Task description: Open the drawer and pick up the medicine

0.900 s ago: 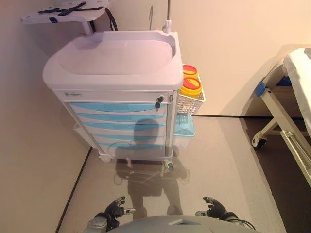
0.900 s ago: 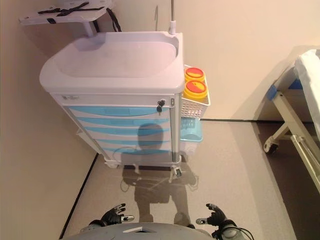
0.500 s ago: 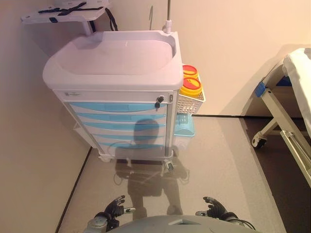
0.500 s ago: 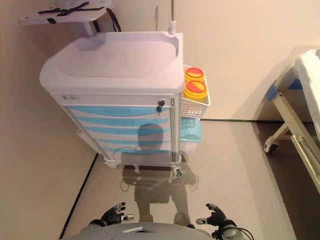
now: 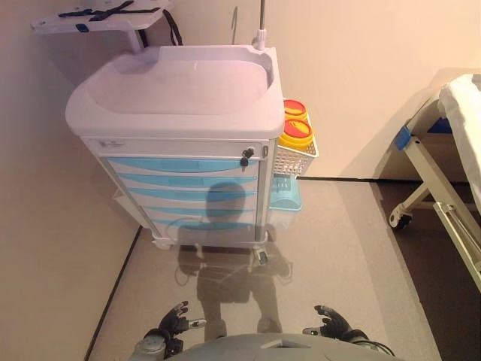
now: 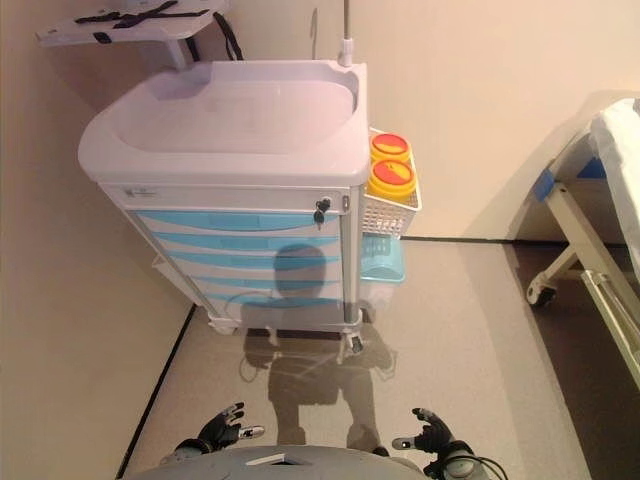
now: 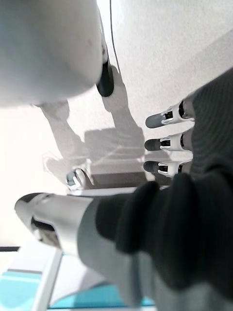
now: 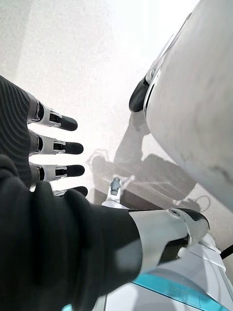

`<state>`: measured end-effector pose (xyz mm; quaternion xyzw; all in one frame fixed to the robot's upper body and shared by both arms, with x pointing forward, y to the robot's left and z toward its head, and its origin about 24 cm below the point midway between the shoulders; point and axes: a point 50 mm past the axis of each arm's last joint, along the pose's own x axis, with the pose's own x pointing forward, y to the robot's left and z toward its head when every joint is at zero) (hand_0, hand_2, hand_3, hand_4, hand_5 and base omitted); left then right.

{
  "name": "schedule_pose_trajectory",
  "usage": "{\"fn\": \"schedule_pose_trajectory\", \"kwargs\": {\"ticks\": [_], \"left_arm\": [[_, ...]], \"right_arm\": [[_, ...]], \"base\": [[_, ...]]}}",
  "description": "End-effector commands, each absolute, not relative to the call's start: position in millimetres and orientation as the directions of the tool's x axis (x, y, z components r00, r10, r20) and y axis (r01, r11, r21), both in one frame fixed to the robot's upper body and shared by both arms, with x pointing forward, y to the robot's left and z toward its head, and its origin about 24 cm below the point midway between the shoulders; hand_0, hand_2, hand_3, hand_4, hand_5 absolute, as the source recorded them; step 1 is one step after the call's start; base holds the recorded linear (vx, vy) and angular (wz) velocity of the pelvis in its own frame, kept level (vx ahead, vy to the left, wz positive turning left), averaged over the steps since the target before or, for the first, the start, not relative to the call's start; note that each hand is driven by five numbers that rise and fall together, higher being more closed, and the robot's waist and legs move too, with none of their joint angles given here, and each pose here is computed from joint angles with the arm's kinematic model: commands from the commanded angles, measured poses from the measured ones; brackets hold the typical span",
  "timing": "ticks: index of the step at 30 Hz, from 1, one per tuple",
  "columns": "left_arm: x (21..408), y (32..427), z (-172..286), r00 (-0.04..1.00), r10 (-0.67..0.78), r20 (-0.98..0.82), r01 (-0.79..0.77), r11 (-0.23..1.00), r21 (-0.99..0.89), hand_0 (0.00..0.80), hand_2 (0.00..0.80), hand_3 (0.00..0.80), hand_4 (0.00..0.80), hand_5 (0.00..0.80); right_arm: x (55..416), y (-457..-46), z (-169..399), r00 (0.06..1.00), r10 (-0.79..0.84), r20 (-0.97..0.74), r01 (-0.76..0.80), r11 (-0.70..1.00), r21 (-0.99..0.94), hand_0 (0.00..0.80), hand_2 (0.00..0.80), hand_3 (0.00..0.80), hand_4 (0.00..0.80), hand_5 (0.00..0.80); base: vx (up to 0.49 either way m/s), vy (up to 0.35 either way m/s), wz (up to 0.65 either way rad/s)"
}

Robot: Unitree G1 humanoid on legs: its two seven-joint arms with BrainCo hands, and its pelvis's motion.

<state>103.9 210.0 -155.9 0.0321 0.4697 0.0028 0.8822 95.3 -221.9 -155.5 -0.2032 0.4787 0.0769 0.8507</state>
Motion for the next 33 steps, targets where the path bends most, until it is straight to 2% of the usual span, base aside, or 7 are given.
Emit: {"fn": "schedule_pose_trajectory", "kwargs": {"ticks": [1, 8, 13, 20, 29, 33], "left_arm": [[151.4, 225.8, -133.2, 0.725, 0.118, -0.678, -0.120, 0.992, 0.044, 0.000, 0.000, 0.000, 0.000, 0.000], [230.2, 239.4, -75.4, 0.908, 0.231, -0.349, -0.287, 0.951, -0.117, 0.000, 0.000, 0.000, 0.000, 0.000], [271.7, 252.9, -18.2, 0.955, 0.290, -0.062, -0.296, 0.924, -0.241, 0.000, 0.000, 0.000, 0.000, 0.000], [310.8, 281.8, 65.4, 0.902, 0.354, 0.248, -0.237, 0.884, -0.402, 0.000, 0.000, 0.000, 0.000, 0.000], [342.1, 296.7, 151.9, 0.787, 0.341, 0.514, 0.121, 0.732, -0.671, 0.000, 0.000, 0.000, 0.000, 0.000], [353.0, 308.9, 194.5, 0.727, 0.386, 0.568, 0.189, 0.682, -0.706, 0.000, 0.000, 0.000, 0.000, 0.000]], "right_arm": [[125.6, -225.4, -144.1, 0.628, -0.077, -0.775, -0.269, 0.912, -0.309, 0.000, 0.000, 0.000, 0.000, 0.000], [167.4, -240.5, -120.5, 0.747, -0.106, -0.656, -0.208, 0.900, -0.383, 0.000, 0.000, 0.000, 0.000, 0.000], [186.4, -240.0, -108.5, 0.800, -0.118, -0.588, -0.168, 0.897, -0.409, 0.000, 0.000, 0.000, 0.000, 0.000], [199.8, -232.1, -98.1, 0.846, -0.107, -0.523, -0.132, 0.907, -0.400, 0.000, 0.000, 0.000, 0.000, 0.000], [190.2, -217.5, -103.2, 0.841, -0.073, -0.536, -0.159, 0.914, -0.373, 0.000, 0.000, 0.000, 0.000, 0.000], [186.6, -214.0, -105.9, 0.835, -0.064, -0.546, -0.156, 0.925, -0.346, 0.000, 0.000, 0.000, 0.000, 0.000]], "base": [[0.022, 0.106, 0.00], [-0.168, 0.077, -0.08], [-0.095, 0.056, -0.25], [-0.015, 0.002, -0.09], [0.049, -0.009, -0.07], [0.047, -0.015, -0.07]]}}
